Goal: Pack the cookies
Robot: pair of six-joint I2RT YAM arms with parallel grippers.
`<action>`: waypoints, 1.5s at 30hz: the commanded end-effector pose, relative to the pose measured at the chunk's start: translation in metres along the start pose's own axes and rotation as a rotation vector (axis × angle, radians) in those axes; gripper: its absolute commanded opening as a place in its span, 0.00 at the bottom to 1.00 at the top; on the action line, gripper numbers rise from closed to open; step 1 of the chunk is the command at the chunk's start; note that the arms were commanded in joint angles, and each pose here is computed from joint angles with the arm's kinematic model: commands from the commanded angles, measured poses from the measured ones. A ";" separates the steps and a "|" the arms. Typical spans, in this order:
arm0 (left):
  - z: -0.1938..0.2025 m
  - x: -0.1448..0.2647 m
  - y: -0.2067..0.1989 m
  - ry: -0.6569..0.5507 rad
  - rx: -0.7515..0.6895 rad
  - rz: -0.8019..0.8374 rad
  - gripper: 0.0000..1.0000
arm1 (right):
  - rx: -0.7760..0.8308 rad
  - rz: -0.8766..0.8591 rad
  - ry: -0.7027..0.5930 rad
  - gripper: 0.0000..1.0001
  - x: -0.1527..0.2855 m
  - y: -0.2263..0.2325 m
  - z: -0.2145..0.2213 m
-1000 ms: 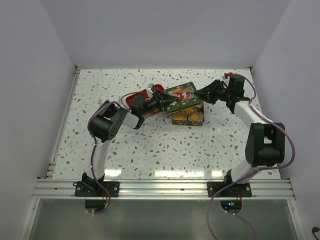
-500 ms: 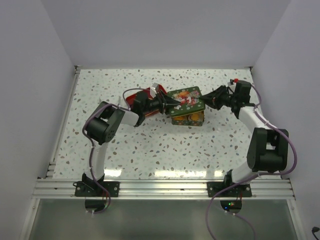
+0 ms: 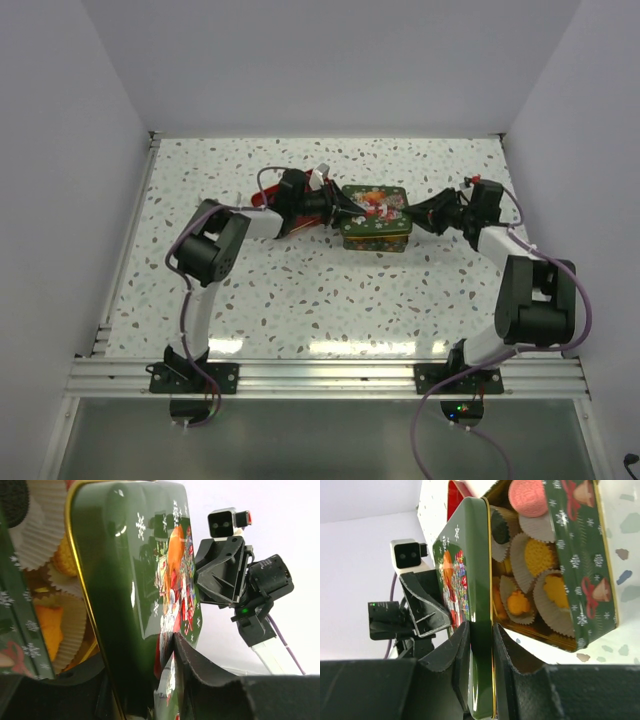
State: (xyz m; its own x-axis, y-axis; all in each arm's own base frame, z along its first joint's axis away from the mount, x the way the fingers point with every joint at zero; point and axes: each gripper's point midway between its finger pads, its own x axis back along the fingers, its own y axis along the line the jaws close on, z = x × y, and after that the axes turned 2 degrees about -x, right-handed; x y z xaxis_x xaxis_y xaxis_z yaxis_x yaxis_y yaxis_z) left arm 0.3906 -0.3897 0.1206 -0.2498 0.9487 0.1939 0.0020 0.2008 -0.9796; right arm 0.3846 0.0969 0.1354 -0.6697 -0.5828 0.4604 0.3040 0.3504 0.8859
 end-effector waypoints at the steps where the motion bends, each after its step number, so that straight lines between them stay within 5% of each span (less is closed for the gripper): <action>1: -0.024 0.003 0.034 -0.038 -0.045 -0.107 0.41 | 0.023 -0.007 -0.034 0.00 -0.003 -0.007 -0.007; 21: -0.058 0.018 0.055 -0.058 -0.032 -0.109 0.56 | -0.048 -0.054 -0.095 0.00 -0.035 -0.028 -0.042; 45: -0.063 0.036 0.054 -0.085 -0.080 -0.185 0.57 | -0.030 0.026 -0.075 0.00 -0.020 -0.056 -0.019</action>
State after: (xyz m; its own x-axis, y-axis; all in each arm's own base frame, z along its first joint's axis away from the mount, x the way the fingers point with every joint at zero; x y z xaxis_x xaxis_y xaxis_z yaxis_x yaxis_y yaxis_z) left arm 0.4319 -0.3351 0.0563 -0.2939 0.8880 0.3536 -0.0425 0.3575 -0.9330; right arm 0.4057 0.0799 0.0891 -0.7203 -0.5493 0.4235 0.3080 0.2938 0.9049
